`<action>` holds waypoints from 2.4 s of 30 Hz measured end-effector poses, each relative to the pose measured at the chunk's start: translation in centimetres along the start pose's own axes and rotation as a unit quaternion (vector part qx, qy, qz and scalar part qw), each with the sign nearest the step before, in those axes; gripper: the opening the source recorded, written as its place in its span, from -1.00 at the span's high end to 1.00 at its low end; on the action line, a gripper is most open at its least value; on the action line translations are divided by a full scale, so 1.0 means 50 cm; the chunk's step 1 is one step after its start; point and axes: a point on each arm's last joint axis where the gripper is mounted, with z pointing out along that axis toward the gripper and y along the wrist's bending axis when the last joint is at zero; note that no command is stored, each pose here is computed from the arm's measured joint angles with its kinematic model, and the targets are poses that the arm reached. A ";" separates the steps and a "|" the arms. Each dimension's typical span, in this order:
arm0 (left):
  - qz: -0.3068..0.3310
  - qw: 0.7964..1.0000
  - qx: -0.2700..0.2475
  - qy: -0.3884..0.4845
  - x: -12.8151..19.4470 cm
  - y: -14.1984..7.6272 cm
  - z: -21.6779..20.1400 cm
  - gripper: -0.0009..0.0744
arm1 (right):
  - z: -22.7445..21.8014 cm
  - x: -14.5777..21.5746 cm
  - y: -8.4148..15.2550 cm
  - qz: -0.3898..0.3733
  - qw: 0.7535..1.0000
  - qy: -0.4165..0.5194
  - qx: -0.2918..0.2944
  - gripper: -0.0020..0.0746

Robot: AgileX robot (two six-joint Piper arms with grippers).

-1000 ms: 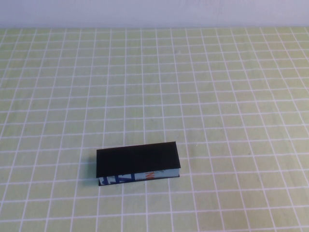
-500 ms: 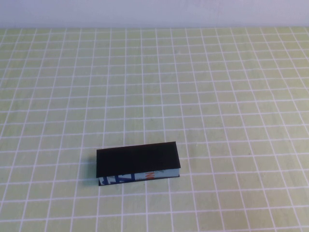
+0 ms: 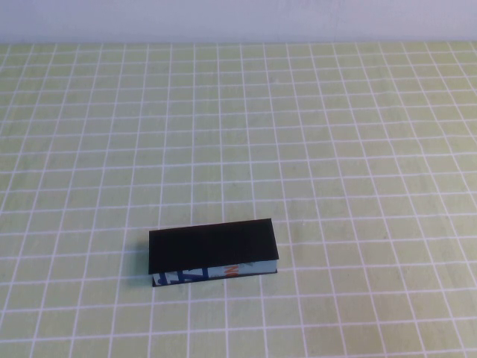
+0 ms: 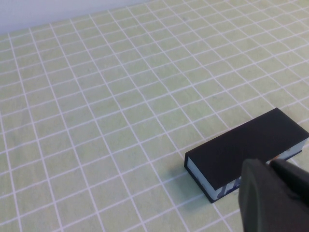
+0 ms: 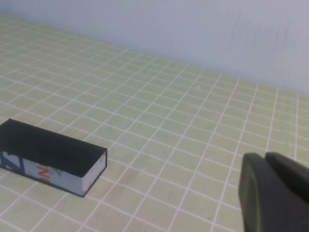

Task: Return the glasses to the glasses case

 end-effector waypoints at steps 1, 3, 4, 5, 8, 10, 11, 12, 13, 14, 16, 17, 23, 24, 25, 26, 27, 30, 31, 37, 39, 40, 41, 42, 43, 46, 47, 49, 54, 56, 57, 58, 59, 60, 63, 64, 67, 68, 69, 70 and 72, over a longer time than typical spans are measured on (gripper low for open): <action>0.000 1.000 0.000 0.000 0.000 0.000 0.000 0.98 | 0.000 0.000 0.000 0.000 1.000 0.000 0.000 0.99; 0.000 1.000 0.000 0.000 0.000 0.000 0.000 0.98 | 0.000 0.000 0.000 0.000 1.000 0.000 0.000 0.99; 0.000 1.000 0.000 0.000 0.000 0.000 0.000 0.98 | 0.000 0.000 0.000 0.000 1.000 0.000 0.000 0.99; 0.000 1.000 0.000 0.000 0.000 0.000 0.000 0.98 | 0.000 0.000 0.000 0.000 1.000 0.000 0.000 0.99; 0.000 1.000 0.000 0.000 0.000 0.000 0.000 0.98 | 0.000 0.000 0.000 0.000 1.000 0.000 0.000 0.99; 0.000 1.000 0.000 0.000 0.000 0.000 0.000 0.98 | 0.000 0.000 0.000 0.000 1.000 0.000 0.000 0.99; 0.000 1.000 0.000 0.000 0.000 0.000 0.000 0.98 | 0.000 0.000 0.000 0.000 1.000 0.000 0.000 0.99; 0.000 1.000 0.000 0.000 0.000 0.000 0.000 0.98 | 0.000 0.000 0.000 0.000 1.000 0.000 0.000 0.99; 0.000 1.000 0.000 0.000 0.000 0.000 0.000 0.98 | 0.000 0.000 0.000 0.000 1.000 0.000 0.000 0.99; 0.000 1.000 0.000 0.000 0.000 0.000 0.000 0.98 | 0.000 0.000 0.000 0.000 1.000 0.000 0.000 0.99; 0.000 1.000 0.000 0.000 0.000 0.000 0.000 0.98 | 0.000 0.000 0.000 0.000 1.000 0.000 0.000 0.99; 0.000 1.000 0.000 0.000 0.000 0.000 0.000 0.98 | 0.000 0.000 0.000 0.000 1.000 0.000 0.000 0.99; 0.000 1.000 0.000 0.000 0.000 0.000 0.000 0.98 | 0.000 0.001 0.000 0.000 1.000 0.002 -0.001 0.99; 0.000 1.000 0.000 0.000 0.000 0.000 0.000 0.98 | 0.000 0.001 0.000 0.000 1.000 0.002 -0.001 0.99; 0.000 1.000 0.000 0.001 0.000 0.000 0.001 0.98 | 0.000 0.001 0.000 0.000 1.000 0.003 -0.001 0.99; 0.000 1.000 0.000 0.002 0.000 0.000 0.002 0.98 | 0.000 0.001 0.000 0.000 1.000 0.003 -0.001 0.99; 0.000 1.000 0.000 0.003 0.000 0.000 0.002 0.98 | 0.000 0.001 0.000 0.000 1.000 0.003 -0.001 0.99; 0.000 1.000 0.000 0.003 0.000 0.000 0.002 0.98 | 0.000 0.001 0.000 0.000 1.000 0.003 -0.001 0.99; 0.000 1.000 0.000 0.003 0.000 0.000 0.002 0.98 | 0.000 0.001 0.000 0.000 1.000 0.003 -0.001 0.99; 0.000 1.000 0.000 0.003 0.000 0.000 0.002 0.98 | 0.000 0.001 0.000 0.000 1.000 0.003 -0.001 0.99; 0.000 1.000 0.000 0.003 0.000 -0.001 0.002 0.98 | 0.000 0.001 0.000 0.000 1.000 0.003 -0.001 0.99; -0.003 1.000 0.004 0.005 0.000 -0.002 0.004 0.98 | 0.000 0.001 0.000 0.000 1.000 0.003 -0.001 0.99; -0.008 1.000 0.008 0.008 0.000 -0.004 0.006 0.98 | 0.000 0.001 0.000 0.000 1.000 0.003 -0.001 0.99; -0.013 1.000 0.013 0.011 0.000 -0.006 0.007 0.98 | 0.000 0.001 0.000 0.000 1.000 0.003 -0.001 0.99; -0.021 0.999 0.020 0.015 0.001 -0.009 0.009 0.98 | 0.000 0.001 0.000 0.000 1.000 0.003 -0.001 0.99; -0.035 0.999 0.032 0.026 0.004 -0.014 0.010 0.98 | 0.000 0.001 0.000 0.000 1.000 0.003 -0.001 0.99; -0.037 0.998 0.033 0.027 0.004 -0.015 0.010 0.98 | 0.000 0.001 0.000 0.000 1.000 0.003 -0.001 0.99; -0.039 0.999 0.024 0.026 0.004 -0.011 0.010 0.98 | 0.000 0.001 0.000 0.000 1.000 0.004 -0.001 0.99; -0.040 0.998 -0.034 0.027 0.010 0.009 0.023 0.98 | 0.000 0.001 0.000 0.000 1.000 0.004 -0.001 0.99; -0.038 0.997 -0.057 0.019 0.024 0.017 0.037 0.98 | 0.000 0.001 0.000 0.000 1.000 0.004 -0.001 0.99; -0.034 0.997 -0.064 0.013 0.031 0.020 0.044 0.98 | 0.000 0.001 0.000 0.000 1.000 0.004 -0.001 0.99; -0.026 0.997 -0.070 0.002 0.041 0.022 0.053 0.98 | 0.000 0.001 0.000 0.000 1.000 0.004 -0.001 0.99; -0.018 0.997 -0.073 -0.011 0.053 0.023 0.059 0.98 | 0.000 0.001 0.000 0.000 1.000 0.004 -0.001 0.99; -0.012 0.997 -0.075 -0.019 0.067 0.024 0.065 0.98 | 0.000 0.001 0.000 0.000 1.000 0.004 -0.001 0.99; -0.001 0.994 -0.083 -0.070 0.094 0.025 0.073 0.98 | 0.000 0.001 0.000 0.000 1.000 0.004 -0.001 0.99; -0.001 0.993 -0.086 -0.085 0.102 0.026 0.075 0.98 | 0.000 0.001 0.000 0.000 1.000 0.004 -0.001 0.99; -0.008 0.988 -0.096 -0.120 0.116 0.029 0.078 0.98 | 0.000 0.001 0.000 0.000 1.000 0.004 -0.001 0.99; -0.010 0.987 -0.098 -0.127 0.119 0.029 0.078 0.98 | 0.000 0.001 0.000 0.000 1.000 0.004 -0.001 0.99; -0.008 0.986 -0.100 -0.132 0.121 0.029 0.077 0.98 | 0.000 0.001 0.000 0.000 1.000 0.004 -0.001 0.99; -0.006 0.986 -0.101 -0.135 0.125 0.029 0.076 0.98 | 0.000 0.001 0.000 0.000 1.000 0.004 -0.001 0.99; -0.002 0.984 -0.102 -0.144 0.130 0.027 0.072 0.98 | 0.000 0.001 0.000 0.000 1.000 0.004 -0.001 0.99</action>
